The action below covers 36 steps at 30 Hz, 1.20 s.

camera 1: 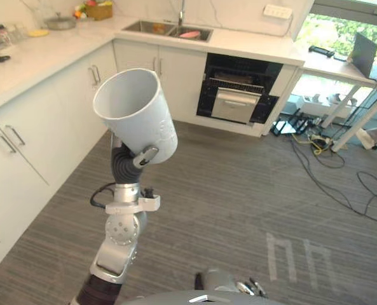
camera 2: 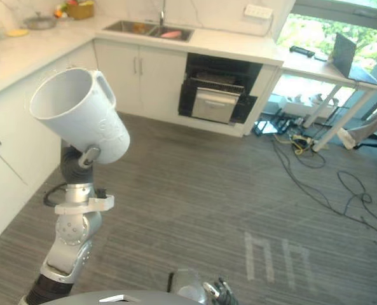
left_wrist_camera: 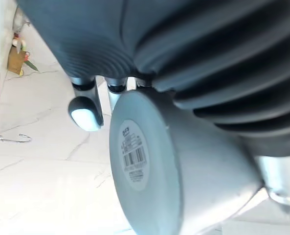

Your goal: Walk over to the sink, pick up the cup, carry it to the dishwasher, place the cup inside the dishwasher, then close the dishwasher door

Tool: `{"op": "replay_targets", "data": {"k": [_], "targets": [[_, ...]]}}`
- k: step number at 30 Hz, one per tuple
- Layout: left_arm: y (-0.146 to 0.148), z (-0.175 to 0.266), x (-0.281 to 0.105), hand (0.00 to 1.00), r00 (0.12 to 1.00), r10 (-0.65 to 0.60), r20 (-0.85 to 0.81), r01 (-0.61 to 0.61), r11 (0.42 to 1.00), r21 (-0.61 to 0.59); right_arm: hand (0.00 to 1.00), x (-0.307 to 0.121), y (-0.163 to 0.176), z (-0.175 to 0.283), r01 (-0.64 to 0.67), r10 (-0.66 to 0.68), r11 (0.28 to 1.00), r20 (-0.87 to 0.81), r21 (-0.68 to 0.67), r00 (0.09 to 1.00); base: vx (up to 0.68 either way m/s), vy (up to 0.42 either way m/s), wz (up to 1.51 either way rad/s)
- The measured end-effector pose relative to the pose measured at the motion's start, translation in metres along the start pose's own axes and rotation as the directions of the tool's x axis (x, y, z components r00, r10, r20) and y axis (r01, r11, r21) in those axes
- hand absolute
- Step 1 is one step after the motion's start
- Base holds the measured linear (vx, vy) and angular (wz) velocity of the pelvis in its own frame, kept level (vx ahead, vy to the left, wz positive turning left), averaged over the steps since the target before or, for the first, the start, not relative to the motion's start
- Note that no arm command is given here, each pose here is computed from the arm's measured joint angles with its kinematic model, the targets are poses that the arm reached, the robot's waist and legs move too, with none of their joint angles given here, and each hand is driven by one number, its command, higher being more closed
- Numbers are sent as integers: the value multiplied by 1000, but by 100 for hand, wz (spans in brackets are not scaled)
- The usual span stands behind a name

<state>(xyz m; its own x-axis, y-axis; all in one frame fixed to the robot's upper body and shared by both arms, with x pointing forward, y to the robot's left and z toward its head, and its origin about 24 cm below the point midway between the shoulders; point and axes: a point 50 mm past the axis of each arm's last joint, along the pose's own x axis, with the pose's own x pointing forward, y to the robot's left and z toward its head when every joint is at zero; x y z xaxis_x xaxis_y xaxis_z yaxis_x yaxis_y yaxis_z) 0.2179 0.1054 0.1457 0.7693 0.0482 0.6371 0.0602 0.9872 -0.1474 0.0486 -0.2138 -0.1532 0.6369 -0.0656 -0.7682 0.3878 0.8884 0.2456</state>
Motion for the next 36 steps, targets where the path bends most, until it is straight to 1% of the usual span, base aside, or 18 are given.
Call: {"op": "replay_targets", "data": {"k": [2, 3, 5, 6, 10, 14, 18, 20, 28, 34, 36], "targets": [[6, -4, -1, 100, 999, 26, -20, -25, 999, 21, 0, -2, 6, -8, -21, 21, 1000, -23, -9, 1000, 520, -162, -8], [7, -11, -5, 100, 997, 56, -50, -55, 998, 20, 0, 0, 8, -7, -28, 27, 999, -31, -20, 999, 487, -187, -8], [3, -16, -9, 100, 994, 75, -82, -75, 997, 1, 0, 1, 4, -2, -41, 40, 998, -33, -56, 999, 387, -151, 11], [-2, -16, -10, 100, 994, 71, -82, -73, 997, -24, 0, 2, 2, 2, -44, 42, 996, -32, -75, 999, 326, -135, 24], [-3, -16, -10, 100, 995, 63, -83, -65, 997, -31, 0, 1, 3, 0, -49, 46, 995, -41, -83, 998, 225, -98, 20], [-8, -16, -13, 100, 996, 15, -85, -19, 999, -40, 0, 1, -1, 3, -30, 27, 996, -35, -85, 999, 62, 66, 3], [-2, -21, -17, 100, 994, -23, -105, 24, 1000, 11, 0, 2, 2, 2, -26, 24, 998, -26, -58, 999, -57, 144, -22], [2, -28, -20, 100, 990, -20, -139, 26, 999, 37, 0, 2, 7, -2, -34, 33, 999, -31, -42, 999, -124, 137, -24], [-4, -33, -25, 100, 985, -60, -164, 67, 997, 33, 0, 1, 13, -7, -60, 59, 998, -29, -16, 998, -102, 77, -15], [1, -44, -30, 100, 976, -56, -210, 70, 996, 63, 0, 2, 13, -1, -71, 71, 997, -6, -28, 997, 31, 12, -5], [2, -48, -32, 100, 972, -52, -229, 70, 995, 72, 0, 2, 8, 3, -63, 63, 997, -1, -42, 998, 23, 13, -5]]}}
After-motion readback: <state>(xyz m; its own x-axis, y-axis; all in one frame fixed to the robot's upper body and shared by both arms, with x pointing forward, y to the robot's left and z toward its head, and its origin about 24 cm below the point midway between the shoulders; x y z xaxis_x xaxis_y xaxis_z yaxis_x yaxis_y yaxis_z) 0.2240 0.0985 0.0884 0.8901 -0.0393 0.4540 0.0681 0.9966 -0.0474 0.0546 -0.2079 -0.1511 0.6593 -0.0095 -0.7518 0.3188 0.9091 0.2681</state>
